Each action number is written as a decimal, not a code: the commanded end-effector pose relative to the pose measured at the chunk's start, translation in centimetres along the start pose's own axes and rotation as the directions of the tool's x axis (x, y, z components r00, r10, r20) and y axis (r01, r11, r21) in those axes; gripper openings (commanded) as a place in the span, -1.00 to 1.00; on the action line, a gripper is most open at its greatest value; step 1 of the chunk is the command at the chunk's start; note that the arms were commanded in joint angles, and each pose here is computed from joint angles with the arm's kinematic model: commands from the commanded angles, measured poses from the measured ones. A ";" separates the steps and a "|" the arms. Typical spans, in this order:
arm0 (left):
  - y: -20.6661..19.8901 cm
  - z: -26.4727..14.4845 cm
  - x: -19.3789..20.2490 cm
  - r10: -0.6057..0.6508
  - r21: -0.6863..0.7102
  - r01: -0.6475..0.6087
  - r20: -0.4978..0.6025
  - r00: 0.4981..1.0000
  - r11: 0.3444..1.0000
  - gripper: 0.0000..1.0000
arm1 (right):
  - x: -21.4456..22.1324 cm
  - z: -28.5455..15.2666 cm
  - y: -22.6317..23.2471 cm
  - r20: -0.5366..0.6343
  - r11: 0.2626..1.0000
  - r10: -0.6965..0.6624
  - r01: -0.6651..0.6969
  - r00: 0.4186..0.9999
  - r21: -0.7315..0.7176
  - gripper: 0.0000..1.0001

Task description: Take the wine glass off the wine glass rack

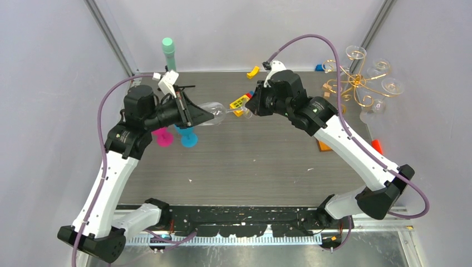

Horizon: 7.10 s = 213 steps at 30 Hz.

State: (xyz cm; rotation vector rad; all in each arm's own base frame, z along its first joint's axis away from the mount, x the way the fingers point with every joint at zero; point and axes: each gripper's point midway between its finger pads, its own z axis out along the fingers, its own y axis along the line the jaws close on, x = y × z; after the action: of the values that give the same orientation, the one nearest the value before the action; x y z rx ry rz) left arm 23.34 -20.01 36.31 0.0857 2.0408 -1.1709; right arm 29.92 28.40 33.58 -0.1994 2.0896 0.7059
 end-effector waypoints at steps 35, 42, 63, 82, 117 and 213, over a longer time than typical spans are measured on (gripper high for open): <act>13.6 9.5 1.2 0.055 -0.520 -0.307 -0.443 0.895 0.797 -1.00 | -3.1 -7.8 -8.0 0.074 0.893 -0.169 0.121 0.983 0.434 0.26; 15.6 12.1 2.7 0.028 -0.551 -0.342 -0.498 0.867 0.762 -1.00 | -3.7 -10.5 -8.9 0.106 0.873 -0.185 0.114 0.977 0.474 0.27; 17.0 12.5 3.7 0.064 -0.555 -0.390 -0.516 0.854 0.735 -0.26 | -3.8 -11.4 -9.1 0.116 0.871 -0.167 0.091 0.979 0.482 0.27; 6.8 2.1 -3.3 0.374 -0.478 -0.435 -0.224 0.900 0.763 0.99 | -10.5 -15.8 -12.9 0.069 0.592 -0.388 0.190 0.919 0.784 0.34; 6.3 1.4 1.2 0.351 -0.343 -0.420 -0.248 0.903 0.840 0.99 | -20.6 -12.9 -32.0 -0.395 -0.071 -0.290 0.392 0.872 0.917 0.29; 6.4 3.5 6.4 0.086 -0.289 -0.222 -0.418 0.904 0.931 0.96 | -11.5 -24.2 -35.5 -0.420 -0.013 -0.109 0.421 0.901 0.907 0.22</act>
State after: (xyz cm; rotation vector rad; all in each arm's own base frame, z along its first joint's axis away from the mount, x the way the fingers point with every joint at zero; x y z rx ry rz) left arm 22.78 -20.32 25.08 0.3555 2.5413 -0.7142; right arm 32.92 -15.16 37.77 0.1457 2.1853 -1.2825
